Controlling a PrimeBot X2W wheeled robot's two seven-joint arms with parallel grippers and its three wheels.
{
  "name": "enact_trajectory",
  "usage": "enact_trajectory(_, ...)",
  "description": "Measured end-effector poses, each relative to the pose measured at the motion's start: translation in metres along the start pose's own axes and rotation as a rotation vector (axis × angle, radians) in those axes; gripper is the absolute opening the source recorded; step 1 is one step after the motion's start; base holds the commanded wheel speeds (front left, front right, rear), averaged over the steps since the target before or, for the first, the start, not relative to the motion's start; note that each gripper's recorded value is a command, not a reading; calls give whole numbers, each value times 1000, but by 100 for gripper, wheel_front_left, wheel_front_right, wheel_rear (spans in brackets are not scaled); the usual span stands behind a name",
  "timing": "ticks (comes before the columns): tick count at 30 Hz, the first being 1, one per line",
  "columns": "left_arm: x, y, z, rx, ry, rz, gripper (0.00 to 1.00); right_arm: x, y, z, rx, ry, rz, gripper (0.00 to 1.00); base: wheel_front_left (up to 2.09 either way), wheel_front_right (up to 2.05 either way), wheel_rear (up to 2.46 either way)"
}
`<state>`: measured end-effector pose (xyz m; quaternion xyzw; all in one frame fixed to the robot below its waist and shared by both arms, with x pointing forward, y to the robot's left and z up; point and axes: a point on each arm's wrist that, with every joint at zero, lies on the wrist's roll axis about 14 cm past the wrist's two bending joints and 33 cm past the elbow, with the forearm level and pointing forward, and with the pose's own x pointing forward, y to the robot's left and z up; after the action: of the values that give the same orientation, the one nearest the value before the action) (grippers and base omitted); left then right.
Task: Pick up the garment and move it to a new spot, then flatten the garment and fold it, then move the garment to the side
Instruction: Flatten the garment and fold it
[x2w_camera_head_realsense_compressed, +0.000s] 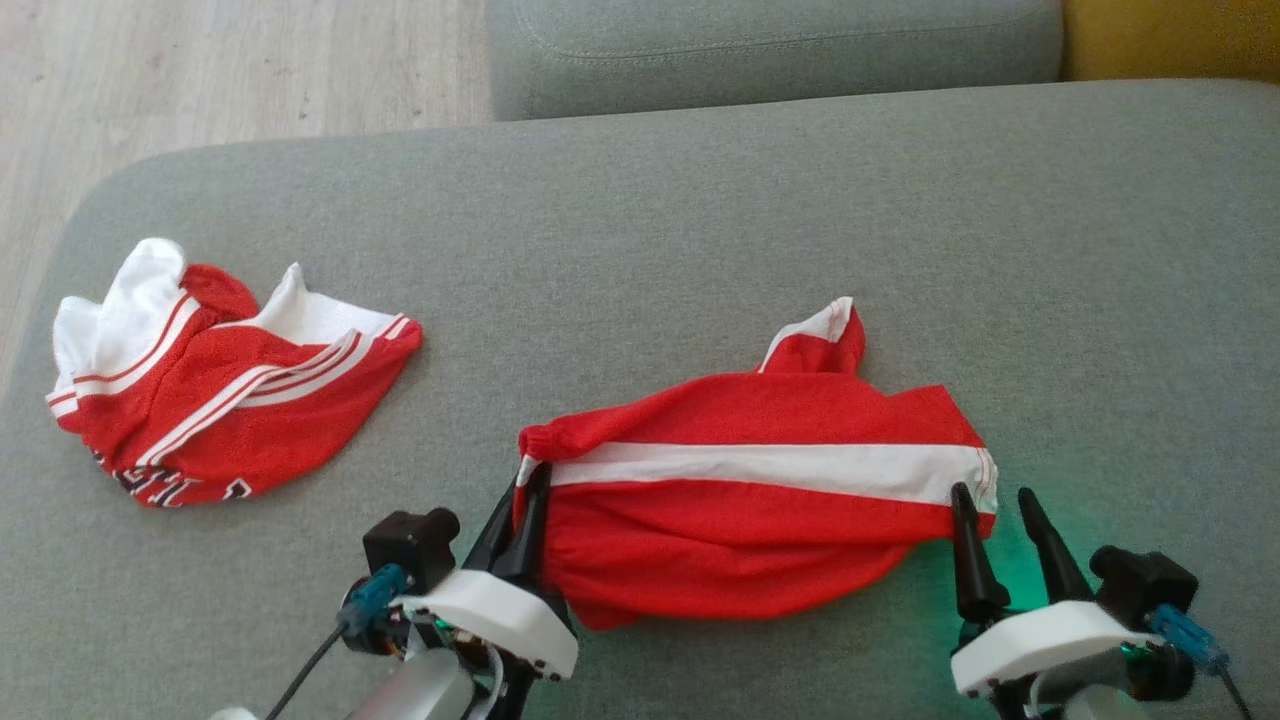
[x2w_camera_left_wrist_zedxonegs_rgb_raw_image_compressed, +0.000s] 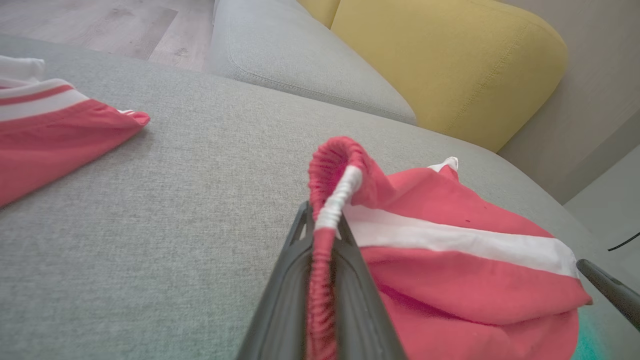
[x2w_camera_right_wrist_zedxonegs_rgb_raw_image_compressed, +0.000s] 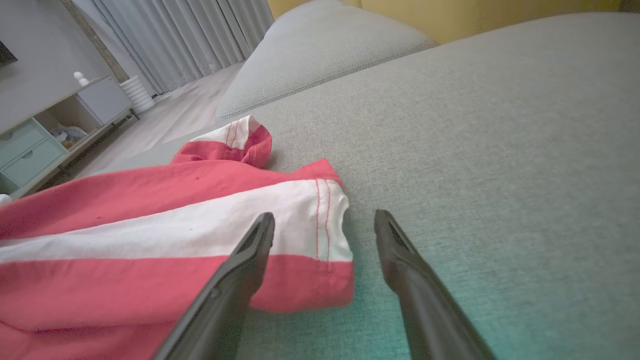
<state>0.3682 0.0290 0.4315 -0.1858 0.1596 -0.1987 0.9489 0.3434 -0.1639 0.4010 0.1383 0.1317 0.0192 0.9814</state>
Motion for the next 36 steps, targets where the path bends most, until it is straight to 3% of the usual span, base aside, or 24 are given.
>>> enact_trajectory(7,-1,5,-3,3,10,12,0,10,9,-12,93,47,20,100,0,0,0)
enact_trajectory(8,-1,5,-4,6,12,13,0,11,9,-12,88,51,27,90,0,0,0)
enact_trajectory(10,-2,8,-5,7,16,18,0,15,8,-8,92,45,30,0,0,0,0)
enact_trajectory(17,7,13,-3,52,35,11,0,27,13,8,125,6,59,0,0,0,0)
enact_trajectory(21,35,1,32,124,-25,-55,0,49,23,49,106,-98,114,0,0,0,0)
enact_trajectory(25,72,-26,92,214,-134,-179,0,78,15,126,50,-287,124,0,0,0,0)
enact_trajectory(29,108,-73,175,296,-296,-337,0,98,1,222,-49,-512,105,0,0,0,0)
enact_trajectory(33,124,-128,256,305,-498,-483,0,94,-11,318,-143,-736,82,0,0,0,0)
enact_trajectory(36,130,-150,284,290,-586,-544,0,82,-14,366,-196,-866,72,0,0,0,0)
